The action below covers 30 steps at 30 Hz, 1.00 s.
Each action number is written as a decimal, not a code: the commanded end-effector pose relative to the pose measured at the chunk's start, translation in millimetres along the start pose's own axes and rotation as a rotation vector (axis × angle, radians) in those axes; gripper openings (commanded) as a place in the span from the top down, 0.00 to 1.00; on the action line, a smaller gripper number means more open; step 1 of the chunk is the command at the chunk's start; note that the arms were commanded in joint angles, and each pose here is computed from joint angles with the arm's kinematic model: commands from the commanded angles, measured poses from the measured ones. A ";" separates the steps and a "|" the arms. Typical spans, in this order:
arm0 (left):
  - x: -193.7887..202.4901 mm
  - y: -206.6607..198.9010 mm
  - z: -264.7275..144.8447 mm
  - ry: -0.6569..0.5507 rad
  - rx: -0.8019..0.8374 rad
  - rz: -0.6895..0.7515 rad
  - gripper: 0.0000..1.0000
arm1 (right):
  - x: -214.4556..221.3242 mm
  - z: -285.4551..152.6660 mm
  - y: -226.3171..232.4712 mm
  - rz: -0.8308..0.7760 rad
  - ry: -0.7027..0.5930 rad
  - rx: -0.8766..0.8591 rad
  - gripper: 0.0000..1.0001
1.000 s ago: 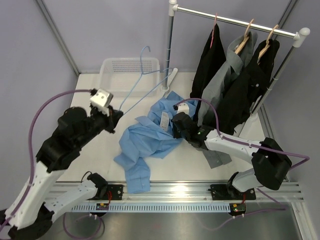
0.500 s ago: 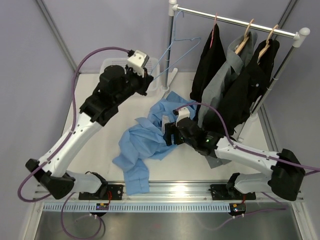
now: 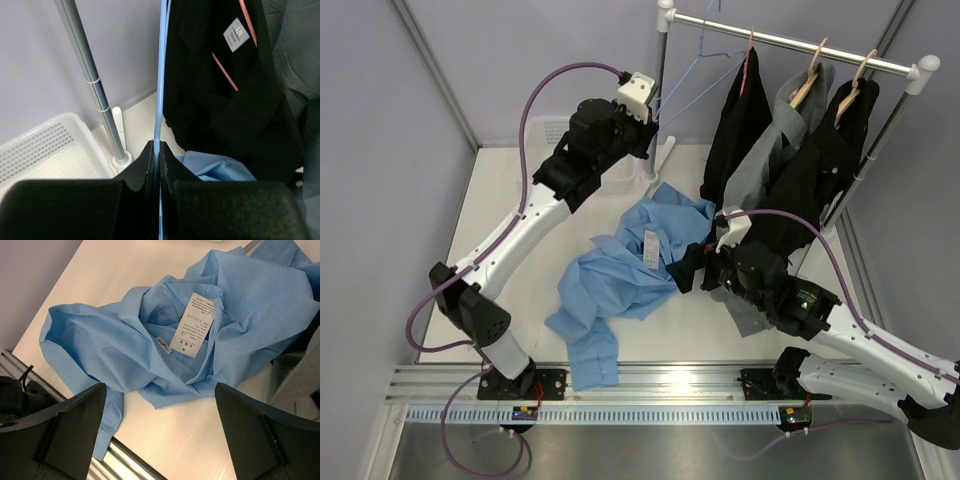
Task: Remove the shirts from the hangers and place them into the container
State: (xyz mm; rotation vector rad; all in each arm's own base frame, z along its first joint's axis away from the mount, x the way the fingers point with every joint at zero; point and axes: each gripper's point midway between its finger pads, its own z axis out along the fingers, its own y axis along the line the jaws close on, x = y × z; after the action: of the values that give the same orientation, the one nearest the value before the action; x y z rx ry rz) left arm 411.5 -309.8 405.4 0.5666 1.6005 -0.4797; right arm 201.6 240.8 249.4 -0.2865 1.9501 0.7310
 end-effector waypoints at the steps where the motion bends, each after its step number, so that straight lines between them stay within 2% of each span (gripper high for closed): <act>1: -48.0 6.8 8.6 -0.150 -0.020 0.002 1.00 | 1.5 -10.2 2.9 0.001 0.006 -0.023 0.00; 6: -35.3 19.1 36.0 -0.133 -0.044 -0.020 1.00 | -1.3 -17.3 -0.9 0.010 -0.011 -0.013 0.01; 14: 3.0 24.5 43.8 -0.054 -0.076 -0.063 0.98 | -5.7 -20.2 -0.1 0.011 -0.026 -0.018 0.01; 15: 7.4 25.7 43.0 -0.044 -0.080 -0.063 0.93 | -6.6 -20.6 0.5 0.011 -0.026 -0.020 0.01; 16: 7.7 25.7 41.9 -0.044 -0.080 -0.063 0.76 | -6.0 -20.7 -0.2 0.008 -0.023 -0.018 0.00; 18: 8.5 25.5 38.4 -0.040 -0.081 -0.061 0.56 | -6.7 -22.2 -1.2 0.010 -0.029 -0.014 0.00; 19: 0.8 25.4 31.2 -0.056 -0.080 -0.061 0.39 | -7.0 -23.0 -1.9 0.010 -0.032 -0.012 0.01; 26: -37.6 29.0 -26.6 -0.104 -0.111 -0.055 0.02 | -12.1 -31.1 -6.4 -0.001 -0.047 0.002 0.01; 30: -37.6 31.9 -74.0 -0.068 -0.141 -0.049 0.01 | -24.2 -43.2 -9.6 -0.016 -0.081 0.015 0.01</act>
State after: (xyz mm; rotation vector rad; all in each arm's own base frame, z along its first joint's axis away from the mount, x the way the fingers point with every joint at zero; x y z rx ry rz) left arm 410.6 -278.6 401.9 0.4597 1.6593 -0.4371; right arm 186.7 215.8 261.5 -0.2727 1.9231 0.7328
